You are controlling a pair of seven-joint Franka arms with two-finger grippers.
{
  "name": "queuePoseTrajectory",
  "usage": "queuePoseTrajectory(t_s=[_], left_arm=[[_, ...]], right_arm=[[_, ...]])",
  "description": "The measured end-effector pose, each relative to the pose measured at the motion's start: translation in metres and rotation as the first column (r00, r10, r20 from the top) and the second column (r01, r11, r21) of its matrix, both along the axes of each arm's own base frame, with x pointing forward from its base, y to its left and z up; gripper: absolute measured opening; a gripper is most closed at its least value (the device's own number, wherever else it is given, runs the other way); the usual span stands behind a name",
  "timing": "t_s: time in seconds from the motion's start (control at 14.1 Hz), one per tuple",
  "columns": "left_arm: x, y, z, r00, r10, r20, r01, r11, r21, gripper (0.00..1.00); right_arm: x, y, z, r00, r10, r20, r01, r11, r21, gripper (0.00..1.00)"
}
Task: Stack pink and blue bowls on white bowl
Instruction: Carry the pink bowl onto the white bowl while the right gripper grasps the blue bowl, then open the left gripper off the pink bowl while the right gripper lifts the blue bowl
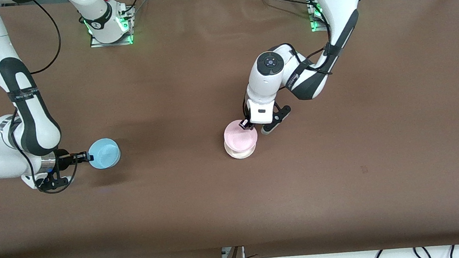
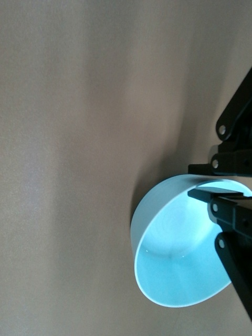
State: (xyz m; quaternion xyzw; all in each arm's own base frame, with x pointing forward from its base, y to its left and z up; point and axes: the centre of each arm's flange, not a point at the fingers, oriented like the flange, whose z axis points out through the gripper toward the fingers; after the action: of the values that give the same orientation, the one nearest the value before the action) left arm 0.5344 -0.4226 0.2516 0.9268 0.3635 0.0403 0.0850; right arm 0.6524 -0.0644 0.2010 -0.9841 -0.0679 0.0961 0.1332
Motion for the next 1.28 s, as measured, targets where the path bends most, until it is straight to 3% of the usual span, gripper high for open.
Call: queuePoseTrajectory(t_s=[0.21, 0.43, 0.78, 0.99, 1.21, 1.28], left_arm=[[-0.003, -0.013, -0.015, 1.0, 0.006, 0.013, -0.007, 0.999, 0.034, 0.03], [-0.001, -0.018, -0.017, 1.0, 0.013, 0.019, -0.014, 0.999, 0.034, 0.03], [0.007, -0.017, -0.021, 0.999, 0.026, 0.022, -0.027, 0.999, 0.03, 0.06], [0.009, -0.018, -0.02, 0.999, 0.027, 0.025, -0.028, 0.999, 0.027, 0.31], [0.017, -0.017, -0.011, 0.998, 0.036, 0.044, -0.037, 0.999, 0.017, 0.62], [0.023, -0.016, -0.006, 0.998, 0.043, 0.053, -0.044, 0.999, 0.013, 0.64]], right_arm=[[0.0, 0.006, 0.0, 1.0, 0.008, -0.001, -0.008, 1.0, 0.005, 0.02], [0.001, 0.01, 0.003, 1.0, 0.016, -0.006, -0.016, 1.0, 0.013, 0.02], [0.009, 0.021, 0.022, 0.999, 0.029, 0.028, -0.03, 0.999, 0.02, 0.02], [0.011, 0.034, 0.033, 0.998, 0.048, 0.041, -0.049, 0.998, 0.033, 0.02], [0.009, 0.061, 0.04, 0.998, 0.059, 0.014, -0.06, 0.996, 0.063, 0.02], [0.009, 0.075, 0.045, 0.999, 0.032, 0.004, -0.032, 0.997, 0.067, 0.02]])
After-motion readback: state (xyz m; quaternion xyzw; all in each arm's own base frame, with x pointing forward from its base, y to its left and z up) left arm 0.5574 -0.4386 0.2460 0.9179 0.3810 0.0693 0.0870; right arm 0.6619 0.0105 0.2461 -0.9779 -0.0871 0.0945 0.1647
